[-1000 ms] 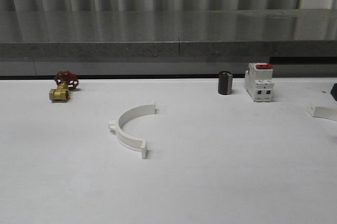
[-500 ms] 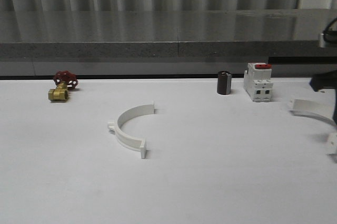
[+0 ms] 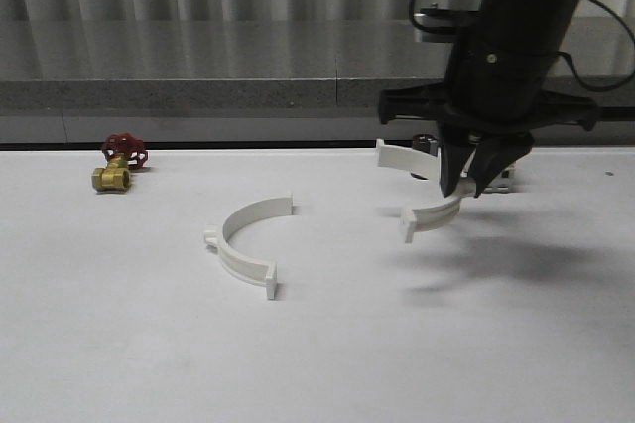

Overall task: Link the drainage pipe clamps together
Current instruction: 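Lift the held half-ring and carry it toward the placed half-ring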

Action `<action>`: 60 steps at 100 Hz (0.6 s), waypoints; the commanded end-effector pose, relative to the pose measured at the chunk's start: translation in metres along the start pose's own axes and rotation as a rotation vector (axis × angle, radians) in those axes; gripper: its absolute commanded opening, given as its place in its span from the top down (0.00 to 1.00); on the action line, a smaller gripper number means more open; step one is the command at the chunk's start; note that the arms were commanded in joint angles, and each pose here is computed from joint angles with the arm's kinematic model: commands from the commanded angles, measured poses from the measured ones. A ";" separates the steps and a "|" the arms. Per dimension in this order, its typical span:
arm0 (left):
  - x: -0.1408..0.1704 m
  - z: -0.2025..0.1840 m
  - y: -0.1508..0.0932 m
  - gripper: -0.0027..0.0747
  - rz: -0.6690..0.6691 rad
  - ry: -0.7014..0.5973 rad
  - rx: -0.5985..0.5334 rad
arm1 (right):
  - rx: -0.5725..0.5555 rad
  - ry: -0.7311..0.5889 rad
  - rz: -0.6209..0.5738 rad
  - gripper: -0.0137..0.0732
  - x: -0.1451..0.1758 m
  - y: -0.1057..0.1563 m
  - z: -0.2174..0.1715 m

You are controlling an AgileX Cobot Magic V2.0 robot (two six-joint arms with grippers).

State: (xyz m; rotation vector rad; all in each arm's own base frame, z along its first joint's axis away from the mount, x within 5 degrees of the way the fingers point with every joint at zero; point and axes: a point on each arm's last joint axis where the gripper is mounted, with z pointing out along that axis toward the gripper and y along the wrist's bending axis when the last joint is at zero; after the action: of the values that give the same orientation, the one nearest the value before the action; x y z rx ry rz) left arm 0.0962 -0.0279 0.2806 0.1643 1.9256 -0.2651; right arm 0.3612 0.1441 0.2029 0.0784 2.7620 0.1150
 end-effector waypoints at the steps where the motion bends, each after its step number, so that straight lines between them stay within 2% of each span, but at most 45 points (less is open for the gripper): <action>1: -0.015 -0.003 -0.001 0.99 -0.003 -0.093 0.007 | 0.055 -0.081 0.028 0.80 -0.010 0.015 -0.018; 15: -0.015 -0.003 -0.001 0.99 -0.003 -0.093 0.007 | 0.116 -0.072 0.047 0.80 -0.007 0.037 -0.009; 60: -0.015 -0.003 -0.001 0.99 -0.003 -0.093 0.007 | 0.042 -0.080 0.034 0.80 -0.005 0.077 0.003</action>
State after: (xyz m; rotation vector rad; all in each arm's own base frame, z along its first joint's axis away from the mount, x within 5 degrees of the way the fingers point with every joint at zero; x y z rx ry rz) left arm 0.0962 -0.0279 0.2806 0.1643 1.9256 -0.2651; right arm 0.3680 0.2163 0.1767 0.1482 2.7770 -0.0208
